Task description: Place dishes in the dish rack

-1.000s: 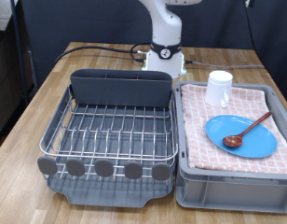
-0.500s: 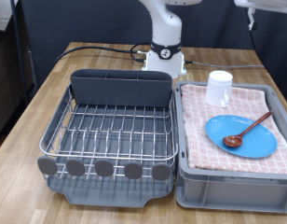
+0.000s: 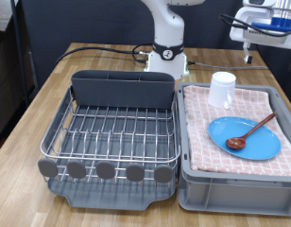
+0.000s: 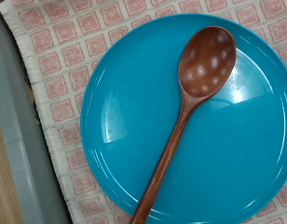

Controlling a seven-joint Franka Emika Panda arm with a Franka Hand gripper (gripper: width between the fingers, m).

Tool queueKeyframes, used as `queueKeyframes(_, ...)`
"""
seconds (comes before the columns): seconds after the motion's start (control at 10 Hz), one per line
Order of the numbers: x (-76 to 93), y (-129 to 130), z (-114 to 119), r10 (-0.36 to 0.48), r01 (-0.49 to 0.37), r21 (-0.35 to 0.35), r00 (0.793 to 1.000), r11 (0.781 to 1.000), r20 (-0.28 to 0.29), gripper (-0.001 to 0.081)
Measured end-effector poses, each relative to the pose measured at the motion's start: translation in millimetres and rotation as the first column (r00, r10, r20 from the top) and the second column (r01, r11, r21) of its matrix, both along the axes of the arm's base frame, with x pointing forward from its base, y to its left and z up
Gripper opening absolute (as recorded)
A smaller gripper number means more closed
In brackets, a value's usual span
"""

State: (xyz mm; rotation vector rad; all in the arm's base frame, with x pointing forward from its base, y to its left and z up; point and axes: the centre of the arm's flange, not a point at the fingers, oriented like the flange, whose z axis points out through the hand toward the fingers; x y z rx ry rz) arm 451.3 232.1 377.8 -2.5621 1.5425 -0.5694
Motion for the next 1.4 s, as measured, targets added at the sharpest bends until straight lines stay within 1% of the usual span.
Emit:
queueKeyframes(0.2, 0.1, -0.5, -0.1, -0.018, 0.018, -0.007, 1.000, 1.000, 0.001, 0.0802)
queueKeyframes(0.3, -0.1, 1.1, -2.1, -0.065, 0.065, -0.028, 0.998, 0.997, 0.006, 0.0802)
queueKeyframes(0.5, 4.0, 11.6, -11.6, -0.170, 0.171, -0.052, 0.985, 0.984, 0.031, 0.0802)
queueKeyframes(0.8, 19.3, 27.0, -29.0, -0.261, 0.262, -0.009, 0.965, 0.965, 0.034, 0.0802)
queueKeyframes(1.1, 27.5, 36.4, -51.7, -0.311, 0.310, 0.025, 0.950, 0.950, 0.025, 0.0802)
queueKeyframes(1.4, 23.2, 44.3, -72.5, -0.326, 0.325, 0.030, 0.945, 0.945, 0.032, 0.0802)
